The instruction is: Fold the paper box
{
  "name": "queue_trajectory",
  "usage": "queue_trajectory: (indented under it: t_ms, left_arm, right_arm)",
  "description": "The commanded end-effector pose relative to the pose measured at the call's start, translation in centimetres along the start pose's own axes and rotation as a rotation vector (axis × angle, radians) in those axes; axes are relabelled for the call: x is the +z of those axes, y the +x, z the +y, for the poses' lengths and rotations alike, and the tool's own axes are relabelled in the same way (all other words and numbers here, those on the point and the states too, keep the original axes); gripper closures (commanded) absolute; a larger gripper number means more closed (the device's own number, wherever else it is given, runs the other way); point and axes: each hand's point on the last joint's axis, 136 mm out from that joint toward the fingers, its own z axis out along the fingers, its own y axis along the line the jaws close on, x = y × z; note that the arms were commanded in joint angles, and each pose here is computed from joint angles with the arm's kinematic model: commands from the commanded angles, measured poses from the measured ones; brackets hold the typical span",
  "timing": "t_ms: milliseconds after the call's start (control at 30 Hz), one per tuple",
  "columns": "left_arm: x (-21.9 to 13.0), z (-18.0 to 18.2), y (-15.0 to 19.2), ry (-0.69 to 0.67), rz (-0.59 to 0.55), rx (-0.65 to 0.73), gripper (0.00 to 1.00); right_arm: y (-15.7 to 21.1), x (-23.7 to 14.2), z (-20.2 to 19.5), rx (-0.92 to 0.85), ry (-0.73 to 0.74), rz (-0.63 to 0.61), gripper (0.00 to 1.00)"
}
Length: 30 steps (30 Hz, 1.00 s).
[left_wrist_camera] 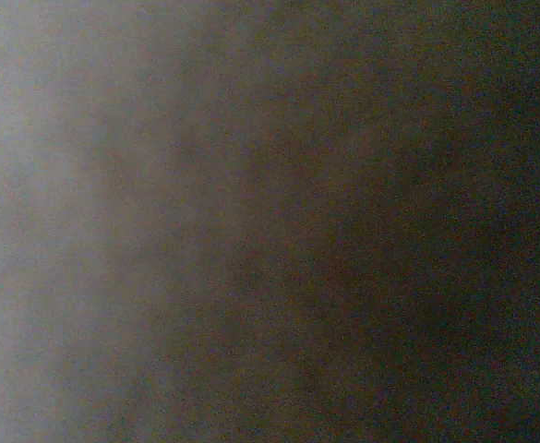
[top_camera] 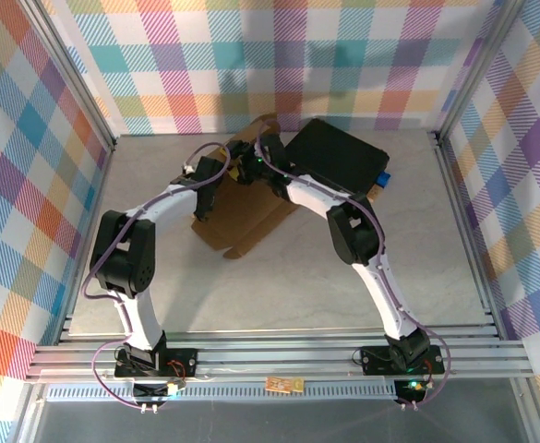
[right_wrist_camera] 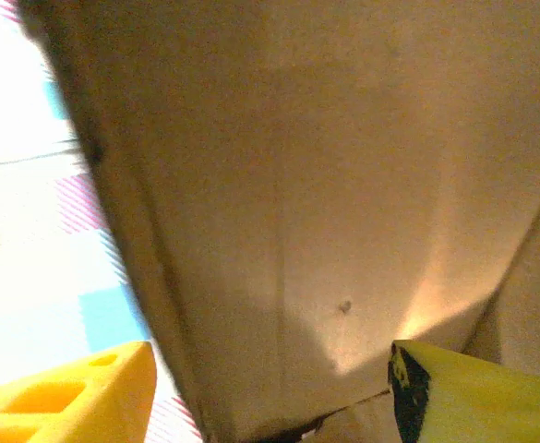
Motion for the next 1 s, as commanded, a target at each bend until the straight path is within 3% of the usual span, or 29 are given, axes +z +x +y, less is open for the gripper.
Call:
queue_trajectory:
  t_ms: [0, 267, 533, 667, 967]
  left_arm:
    - [-1.9, 2.0, 0.5, 0.04, 0.054, 0.075, 1.0]
    - [-5.8, 3.9, 0.1, 0.137, 0.039, 0.062, 1.0]
    - [-10.1, 1.7, 0.2, 0.418, 0.017, 0.129, 1.0]
    - [-11.6, 0.9, 0.2, 0.506, 0.015, 0.117, 1.0]
    - [-13.9, 2.5, -0.9, 0.508, -0.028, 0.13, 1.0]
  right_arm:
    - [-0.1, -4.6, 7.0, -0.083, -0.019, -0.067, 0.26]
    - [-1.4, -13.2, 11.1, -0.189, 0.117, -0.194, 0.21]
    - [-2.7, -22.7, 12.8, -0.398, 0.325, -0.271, 0.28]
    - [-2.2, -24.8, 12.4, -0.487, 0.432, -0.235, 0.32]
    - [-1.3, -26.4, 12.1, -0.544, 0.5, -0.188, 0.36]
